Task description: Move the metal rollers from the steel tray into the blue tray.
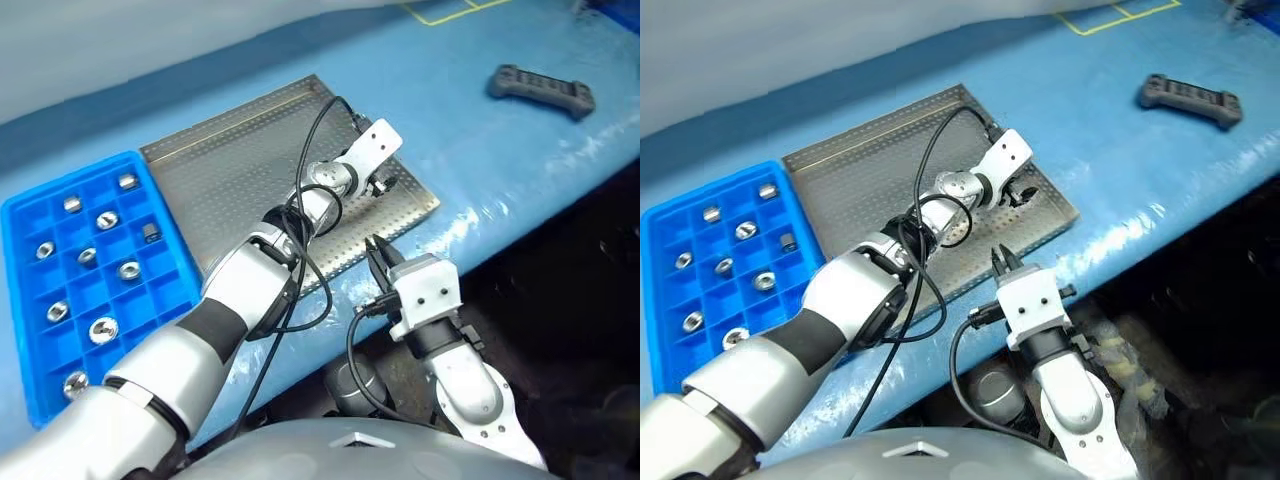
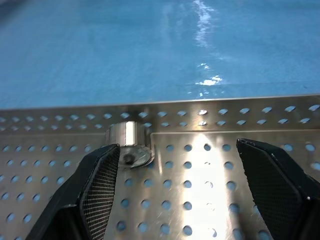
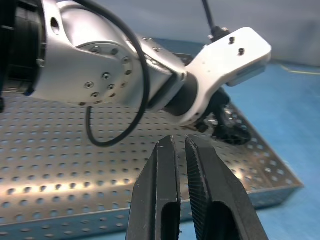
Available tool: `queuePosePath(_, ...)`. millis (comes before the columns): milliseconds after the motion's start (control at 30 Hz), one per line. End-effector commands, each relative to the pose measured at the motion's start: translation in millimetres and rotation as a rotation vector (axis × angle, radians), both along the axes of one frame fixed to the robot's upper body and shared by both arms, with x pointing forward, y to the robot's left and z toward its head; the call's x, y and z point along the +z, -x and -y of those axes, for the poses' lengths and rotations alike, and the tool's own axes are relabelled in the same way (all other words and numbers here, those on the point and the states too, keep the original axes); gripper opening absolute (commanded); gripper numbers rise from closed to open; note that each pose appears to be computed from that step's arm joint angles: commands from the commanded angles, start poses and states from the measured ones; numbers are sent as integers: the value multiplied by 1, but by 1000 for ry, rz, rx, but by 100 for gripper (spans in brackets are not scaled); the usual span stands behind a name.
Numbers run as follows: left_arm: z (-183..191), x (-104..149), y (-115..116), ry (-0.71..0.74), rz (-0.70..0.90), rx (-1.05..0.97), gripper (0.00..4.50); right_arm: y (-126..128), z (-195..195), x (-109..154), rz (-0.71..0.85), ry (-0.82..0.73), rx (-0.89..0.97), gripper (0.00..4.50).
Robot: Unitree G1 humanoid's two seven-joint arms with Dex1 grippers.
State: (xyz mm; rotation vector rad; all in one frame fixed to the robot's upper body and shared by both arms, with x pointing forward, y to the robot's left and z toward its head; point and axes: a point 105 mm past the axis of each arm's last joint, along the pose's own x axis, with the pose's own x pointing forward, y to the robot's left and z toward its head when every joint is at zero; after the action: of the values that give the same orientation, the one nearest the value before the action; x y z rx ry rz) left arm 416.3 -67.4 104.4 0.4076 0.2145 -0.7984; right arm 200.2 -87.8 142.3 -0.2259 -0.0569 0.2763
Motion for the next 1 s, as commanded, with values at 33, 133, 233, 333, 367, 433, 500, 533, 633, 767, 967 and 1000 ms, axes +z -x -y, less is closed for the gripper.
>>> queuePosePath(33,84,23,44,73,56,-147,408,14,-5,14,56,-45,-15,37)
queuePosePath(133,76,23,37,77,70,-79,408,17,-4,13,44,-55,-43,37)
queuePosePath(233,66,27,26,104,80,10,408,18,-2,10,23,-52,-57,37)
queuePosePath(333,56,30,18,126,88,75,408,19,0,7,6,-42,-61,37)
queuePosePath(367,53,31,15,142,82,96,408,18,0,6,2,-40,-60,37)
queuePosePath(433,45,33,9,161,80,140,408,18,-1,6,-5,-41,-52,37)
queuePosePath(500,38,36,4,162,99,170,408,17,0,4,-15,-33,-46,37)
queuePosePath(533,34,38,1,168,110,191,408,16,0,4,-19,-32,-44,37)
queuePosePath(633,19,44,-9,189,129,273,408,14,0,4,-24,-32,-29,37)
queuePosePath(767,-1,46,-19,203,145,383,408,12,0,2,-35,-23,-18,37)
queuePosePath(967,-14,41,-24,189,139,474,408,13,-1,0,-52,-20,-7,37)
queuePosePath(1000,-15,40,-24,184,138,484,408,13,-1,-1,-55,-18,-9,37)
